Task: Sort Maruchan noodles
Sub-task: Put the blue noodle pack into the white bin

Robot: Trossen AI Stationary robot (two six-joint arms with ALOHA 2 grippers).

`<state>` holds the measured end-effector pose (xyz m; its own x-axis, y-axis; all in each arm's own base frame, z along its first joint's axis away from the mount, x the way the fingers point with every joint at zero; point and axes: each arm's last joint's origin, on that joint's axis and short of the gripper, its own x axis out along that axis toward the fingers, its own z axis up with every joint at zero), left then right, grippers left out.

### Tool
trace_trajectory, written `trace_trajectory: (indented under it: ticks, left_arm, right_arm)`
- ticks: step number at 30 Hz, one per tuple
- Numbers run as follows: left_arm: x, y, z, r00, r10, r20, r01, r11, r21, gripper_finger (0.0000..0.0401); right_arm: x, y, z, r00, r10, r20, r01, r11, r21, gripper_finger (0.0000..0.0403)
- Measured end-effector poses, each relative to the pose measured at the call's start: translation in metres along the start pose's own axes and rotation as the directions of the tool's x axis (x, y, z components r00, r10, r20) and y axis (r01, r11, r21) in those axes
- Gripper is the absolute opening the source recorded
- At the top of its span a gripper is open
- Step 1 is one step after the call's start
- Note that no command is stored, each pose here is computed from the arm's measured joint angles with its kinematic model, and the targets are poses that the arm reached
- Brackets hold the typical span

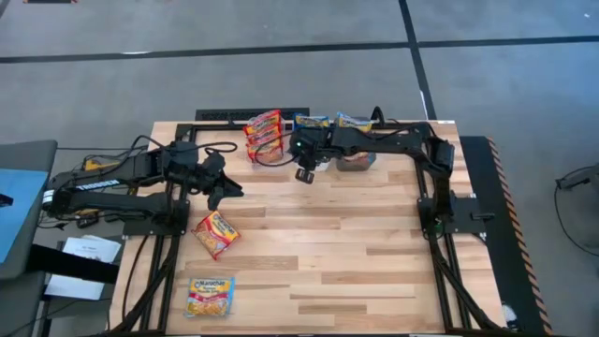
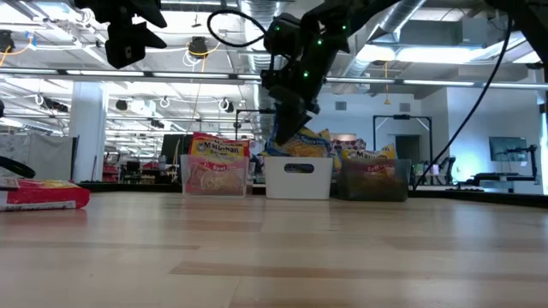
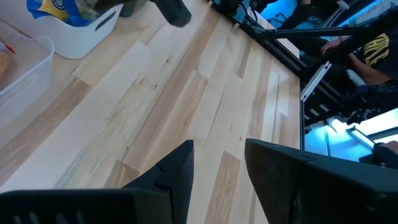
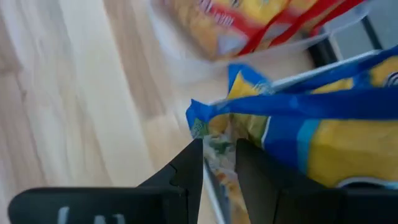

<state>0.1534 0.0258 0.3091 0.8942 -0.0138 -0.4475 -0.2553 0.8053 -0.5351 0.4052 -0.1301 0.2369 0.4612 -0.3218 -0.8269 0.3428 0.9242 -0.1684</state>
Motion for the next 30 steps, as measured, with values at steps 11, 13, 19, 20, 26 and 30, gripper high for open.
trace_trajectory:
  ticks: [11, 13, 19, 20, 26, 30]
  left_arm:
    - [0.0, 0.0, 0.0, 1.0, 0.0, 0.0, 0.0, 1.0, 0.0, 0.013]
    - [0.0, 0.0, 0.0, 1.0, 0.0, 0.0, 0.0, 1.0, 0.0, 0.013]
    - [0.0, 0.0, 0.0, 1.0, 0.001, 0.0, -0.001, 1.0, 0.0, 0.013]
    - [0.0, 0.0, 0.0, 1.0, 0.0, 0.0, 0.0, 1.0, 0.0, 0.013]
    - [0.0, 0.0, 0.0, 1.0, 0.0, 0.0, 0.0, 1.0, 0.0, 0.013]
    - [0.0, 0.0, 0.0, 1.0, 0.001, 0.0, -0.001, 1.0, 0.0, 0.013]
  right_arm:
    - [0.027, -0.009, -0.007, 0.999, 0.003, -0.053, -0.001, 0.999, 0.036, 0.0121]
    - [0.032, -0.006, -0.008, 0.998, 0.006, -0.063, -0.004, 0.999, 0.032, 0.012]
    - [0.032, -0.002, -0.006, 0.999, 0.006, -0.045, -0.005, 1.0, 0.026, 0.012]
    - [0.032, -0.001, -0.006, 0.999, 0.007, -0.044, -0.006, 1.0, 0.025, 0.012]
    - [0.013, 0.0, -0.003, 1.0, 0.012, -0.023, -0.011, 1.0, 0.022, 0.0121]
    - [-0.009, 0.001, 0.003, 0.999, 0.008, 0.034, -0.009, 1.0, 0.02, 0.0121]
